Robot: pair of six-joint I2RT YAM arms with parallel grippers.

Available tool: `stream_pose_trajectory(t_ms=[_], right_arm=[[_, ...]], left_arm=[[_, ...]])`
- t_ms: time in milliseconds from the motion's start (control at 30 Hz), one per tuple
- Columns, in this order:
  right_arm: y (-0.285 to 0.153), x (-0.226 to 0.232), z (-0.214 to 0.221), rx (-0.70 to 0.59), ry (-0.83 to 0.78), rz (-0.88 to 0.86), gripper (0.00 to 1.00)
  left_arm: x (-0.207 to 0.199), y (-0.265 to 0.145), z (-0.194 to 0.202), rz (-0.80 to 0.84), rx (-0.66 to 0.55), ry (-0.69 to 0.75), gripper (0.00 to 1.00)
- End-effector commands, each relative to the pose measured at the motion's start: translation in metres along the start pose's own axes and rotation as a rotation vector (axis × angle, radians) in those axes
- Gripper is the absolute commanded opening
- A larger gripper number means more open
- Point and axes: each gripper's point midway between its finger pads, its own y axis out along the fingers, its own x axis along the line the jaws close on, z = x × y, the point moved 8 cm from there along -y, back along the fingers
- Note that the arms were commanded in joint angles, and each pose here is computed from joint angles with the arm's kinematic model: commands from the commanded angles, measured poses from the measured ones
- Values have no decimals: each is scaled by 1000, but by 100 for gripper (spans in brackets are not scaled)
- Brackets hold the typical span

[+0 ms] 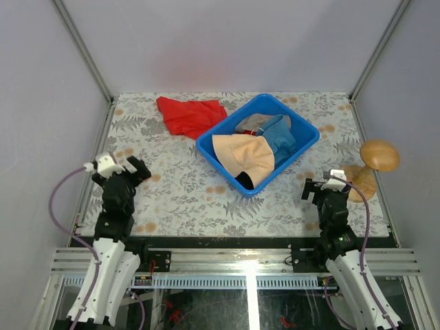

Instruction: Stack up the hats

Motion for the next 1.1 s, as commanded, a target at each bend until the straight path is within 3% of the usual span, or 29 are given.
stream_pose_trajectory(t_ms=[0,67,167,233,367,467,600,700,833,1067], right_arm=[[-17,6,-76,-195,44,-130,99],[-25,6,-100,-282,167,-127,100],[-31,-2,-126,-340,501,-7,100],[-33,0,-140,-342,485,-35,99],[-40,6,-170,-262,438,-106,99],[-55,7,-195,-224,507,-148,99],[-71,10,-214,-291,588,-243,99],[-80,9,-222,-274,581,-267,99],[-85,8,-226,-228,549,-265,99],[-97,-3,-226,-241,537,-216,99]], left_arm=[[-15,-12,-79,-97,-79,-203,100],[-28,-11,-98,-79,-51,-261,100],[-70,7,-116,167,76,-244,100],[-94,31,-122,258,207,-216,100],[-124,87,-122,280,414,-132,100],[-133,123,-116,273,431,-88,100],[-146,170,-93,321,508,-47,100],[-164,197,-71,455,593,-76,100],[-189,227,-56,582,581,-131,100],[-221,289,-13,587,643,-123,100]])
